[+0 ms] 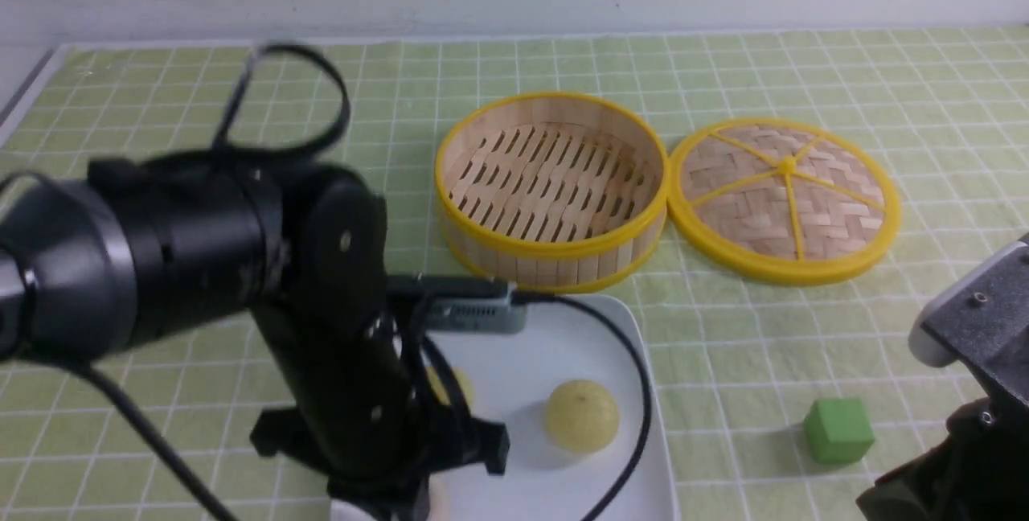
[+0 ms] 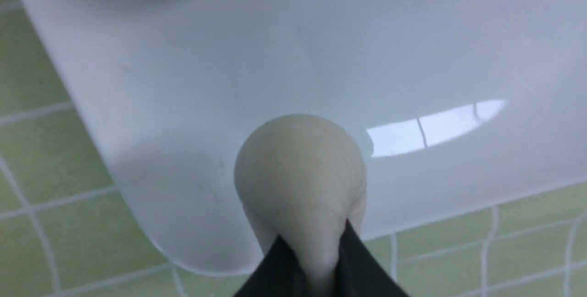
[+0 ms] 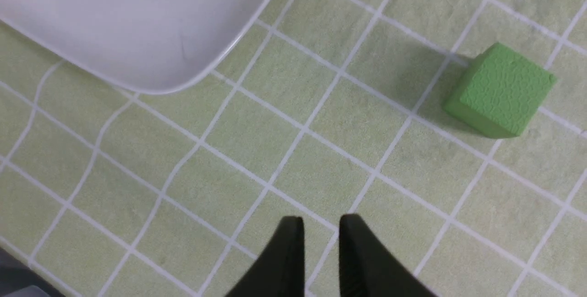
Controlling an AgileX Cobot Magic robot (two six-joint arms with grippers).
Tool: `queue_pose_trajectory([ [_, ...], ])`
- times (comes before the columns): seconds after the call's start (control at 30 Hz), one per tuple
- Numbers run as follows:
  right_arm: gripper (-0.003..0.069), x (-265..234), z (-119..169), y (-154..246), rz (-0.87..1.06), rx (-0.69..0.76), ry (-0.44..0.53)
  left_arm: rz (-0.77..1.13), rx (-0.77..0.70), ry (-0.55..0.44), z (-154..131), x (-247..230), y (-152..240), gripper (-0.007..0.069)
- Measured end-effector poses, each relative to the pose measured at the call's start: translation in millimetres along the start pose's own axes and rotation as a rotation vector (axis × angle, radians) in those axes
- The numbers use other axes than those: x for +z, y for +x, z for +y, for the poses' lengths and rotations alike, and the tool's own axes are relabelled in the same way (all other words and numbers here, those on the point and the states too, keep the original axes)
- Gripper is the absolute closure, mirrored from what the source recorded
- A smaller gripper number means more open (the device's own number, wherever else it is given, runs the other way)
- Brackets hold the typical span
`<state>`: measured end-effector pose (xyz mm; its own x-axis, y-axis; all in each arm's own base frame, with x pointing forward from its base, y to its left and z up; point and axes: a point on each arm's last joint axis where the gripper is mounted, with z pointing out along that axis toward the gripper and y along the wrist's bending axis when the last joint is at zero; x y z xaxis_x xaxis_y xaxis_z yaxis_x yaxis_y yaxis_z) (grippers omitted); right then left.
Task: Put the steamed buns into the plate on the green tablecloth.
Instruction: 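Carry the bun from the bamboo steamer to the plate with the left gripper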
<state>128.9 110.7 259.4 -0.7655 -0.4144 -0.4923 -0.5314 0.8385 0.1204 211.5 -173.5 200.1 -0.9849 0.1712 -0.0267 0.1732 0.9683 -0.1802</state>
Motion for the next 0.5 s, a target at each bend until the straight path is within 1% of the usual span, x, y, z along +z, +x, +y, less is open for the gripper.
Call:
queue_pose_trajectory([
  [0.1,0.0521,0.0,0.0,0.1,0.001,0.0,0.0,-0.052,-0.039,0.019,4.2,11.1,2.9,0.0592],
  [0.2,0.0521,0.0,0.0,0.2,0.002,0.001,0.0,-0.097,-0.048,0.041,3.9,11.8,1.5,0.0587],
  [0.3,0.0521,0.0,0.0,0.2,0.002,0.001,0.0,-0.127,-0.038,0.053,3.4,12.3,-0.3,0.0553],
  [0.37,0.0521,-0.8,0.0,0.4,0.0,0.001,0.0,-0.136,-0.025,0.056,3.1,11.6,-0.8,0.0511],
  [0.43,0.0521,-3.7,-0.1,1.6,-0.006,0.0,-0.001,-0.146,-0.017,0.06,2.6,8.7,-1.0,0.0448],
  [0.5,0.0521,-9.7,-0.1,3.7,-0.023,-0.001,-0.005,-0.175,-0.011,0.075,0.8,1.3,-2.0,0.037],
])
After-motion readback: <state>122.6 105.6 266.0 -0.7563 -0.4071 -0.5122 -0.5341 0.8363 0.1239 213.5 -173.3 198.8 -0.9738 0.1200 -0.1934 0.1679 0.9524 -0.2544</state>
